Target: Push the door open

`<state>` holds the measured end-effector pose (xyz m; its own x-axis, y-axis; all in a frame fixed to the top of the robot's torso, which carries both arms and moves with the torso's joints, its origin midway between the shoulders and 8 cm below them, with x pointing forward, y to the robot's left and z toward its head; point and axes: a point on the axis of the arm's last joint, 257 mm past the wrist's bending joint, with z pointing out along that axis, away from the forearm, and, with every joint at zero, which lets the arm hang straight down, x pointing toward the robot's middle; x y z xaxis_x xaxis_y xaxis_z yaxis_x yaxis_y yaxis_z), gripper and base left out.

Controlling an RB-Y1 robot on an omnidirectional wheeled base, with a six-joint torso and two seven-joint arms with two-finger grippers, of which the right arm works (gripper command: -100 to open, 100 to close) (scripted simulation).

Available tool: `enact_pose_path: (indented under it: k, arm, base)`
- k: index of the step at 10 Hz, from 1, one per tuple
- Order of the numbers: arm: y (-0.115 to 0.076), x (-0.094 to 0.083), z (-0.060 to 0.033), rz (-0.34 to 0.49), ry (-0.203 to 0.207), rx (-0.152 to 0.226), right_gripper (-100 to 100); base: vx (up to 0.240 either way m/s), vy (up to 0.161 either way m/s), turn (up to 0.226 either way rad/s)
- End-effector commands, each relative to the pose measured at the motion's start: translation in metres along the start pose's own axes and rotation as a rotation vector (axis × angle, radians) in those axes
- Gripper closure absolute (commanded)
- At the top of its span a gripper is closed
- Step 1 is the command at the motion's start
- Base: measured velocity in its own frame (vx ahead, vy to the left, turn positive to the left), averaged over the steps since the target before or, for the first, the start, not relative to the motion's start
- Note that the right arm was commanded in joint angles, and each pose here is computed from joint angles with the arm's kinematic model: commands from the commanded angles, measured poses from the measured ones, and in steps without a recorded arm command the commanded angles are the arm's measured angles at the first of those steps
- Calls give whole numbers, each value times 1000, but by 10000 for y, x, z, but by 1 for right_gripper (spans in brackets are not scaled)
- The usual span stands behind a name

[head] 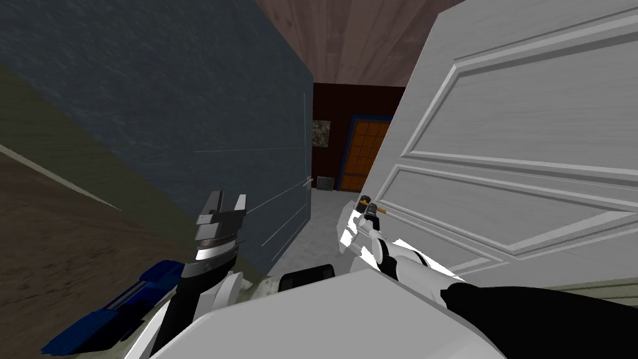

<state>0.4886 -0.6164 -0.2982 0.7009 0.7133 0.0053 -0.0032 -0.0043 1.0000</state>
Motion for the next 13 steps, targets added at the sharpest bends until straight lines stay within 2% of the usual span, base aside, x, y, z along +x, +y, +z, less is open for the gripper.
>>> enact_pose_path:
  k: [1,3,4,6,7,8,10,13]
  arm:
    - [115,-77,45,-1,-35,-25,100]
    - [147,-152,41,2,-74,-37,100]
    - [147,-152,41,2,-74,-37,100]
    - [175,-240,30,4,-121,-47,100]
    - [175,-240,30,4,-121,-47,100]
    - [190,-303,18,5,-155,-52,100]
    - [200,-368,0,6,-191,-56,100]
    - [242,-401,2,8,-210,-66,100]
  base:
    - [128,-129,32]
    - [124,-121,15]
    - [101,-109,16]
    - [97,-115,18]
    - [75,-74,15]
    - [96,-77,14]
    - [105,-127,19]
    - [59,-58,2]
